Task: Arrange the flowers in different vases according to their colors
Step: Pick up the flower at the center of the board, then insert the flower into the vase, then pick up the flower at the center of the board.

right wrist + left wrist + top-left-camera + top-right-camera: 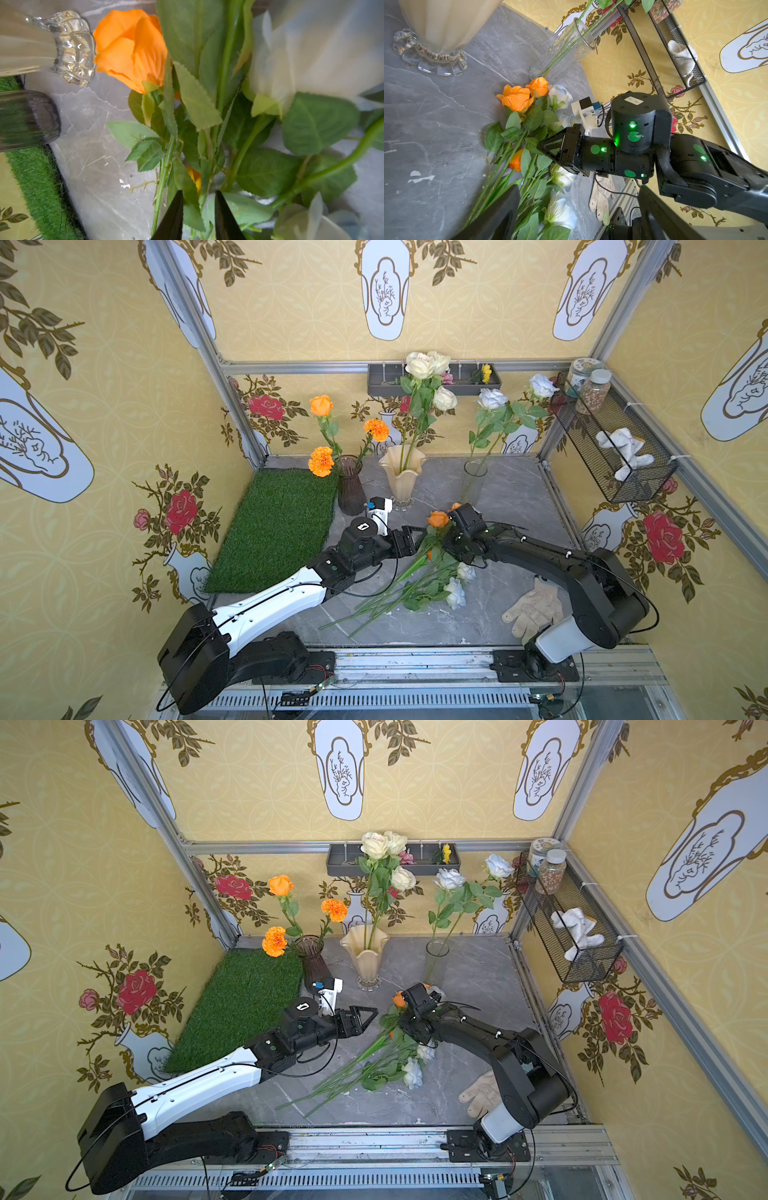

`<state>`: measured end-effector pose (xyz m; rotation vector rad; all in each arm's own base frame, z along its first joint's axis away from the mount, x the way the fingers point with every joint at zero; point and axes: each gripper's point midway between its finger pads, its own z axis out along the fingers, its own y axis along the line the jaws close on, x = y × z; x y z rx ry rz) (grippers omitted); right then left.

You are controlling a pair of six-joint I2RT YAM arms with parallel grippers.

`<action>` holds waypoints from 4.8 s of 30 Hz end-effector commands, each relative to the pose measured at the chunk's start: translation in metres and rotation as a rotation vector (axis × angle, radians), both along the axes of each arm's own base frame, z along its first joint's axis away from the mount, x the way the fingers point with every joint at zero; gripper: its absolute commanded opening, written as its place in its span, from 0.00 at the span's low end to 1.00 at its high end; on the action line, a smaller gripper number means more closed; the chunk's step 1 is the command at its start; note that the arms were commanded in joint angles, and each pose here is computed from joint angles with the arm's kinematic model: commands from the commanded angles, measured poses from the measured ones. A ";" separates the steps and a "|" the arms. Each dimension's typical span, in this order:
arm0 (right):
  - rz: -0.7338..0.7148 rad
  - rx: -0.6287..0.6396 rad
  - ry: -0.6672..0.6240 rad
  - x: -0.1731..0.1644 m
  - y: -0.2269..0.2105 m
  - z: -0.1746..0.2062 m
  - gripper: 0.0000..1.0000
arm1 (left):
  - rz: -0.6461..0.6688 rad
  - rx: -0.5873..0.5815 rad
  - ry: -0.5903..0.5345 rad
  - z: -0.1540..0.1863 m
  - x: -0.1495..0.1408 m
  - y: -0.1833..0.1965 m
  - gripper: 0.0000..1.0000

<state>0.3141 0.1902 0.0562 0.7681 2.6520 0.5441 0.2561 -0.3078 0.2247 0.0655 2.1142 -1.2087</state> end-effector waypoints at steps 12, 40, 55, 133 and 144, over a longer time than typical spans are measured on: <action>-0.035 -0.011 0.003 0.006 0.000 -0.014 0.27 | -0.026 -0.001 -0.012 0.000 0.003 -0.008 0.91; -0.006 -0.073 -0.210 0.029 -0.006 0.074 0.05 | -0.027 0.010 -0.004 -0.005 0.006 -0.011 0.90; 0.251 -0.298 -0.795 0.046 -0.019 0.251 0.00 | -0.028 0.005 -0.008 -0.003 0.005 -0.011 0.91; -0.247 -0.385 -0.748 0.005 -0.195 0.323 0.97 | -0.068 0.035 0.022 -0.013 0.009 -0.024 1.00; 0.017 -0.029 -0.227 -0.091 -0.120 0.157 1.00 | -0.064 0.109 0.154 -0.031 -0.009 -0.026 0.97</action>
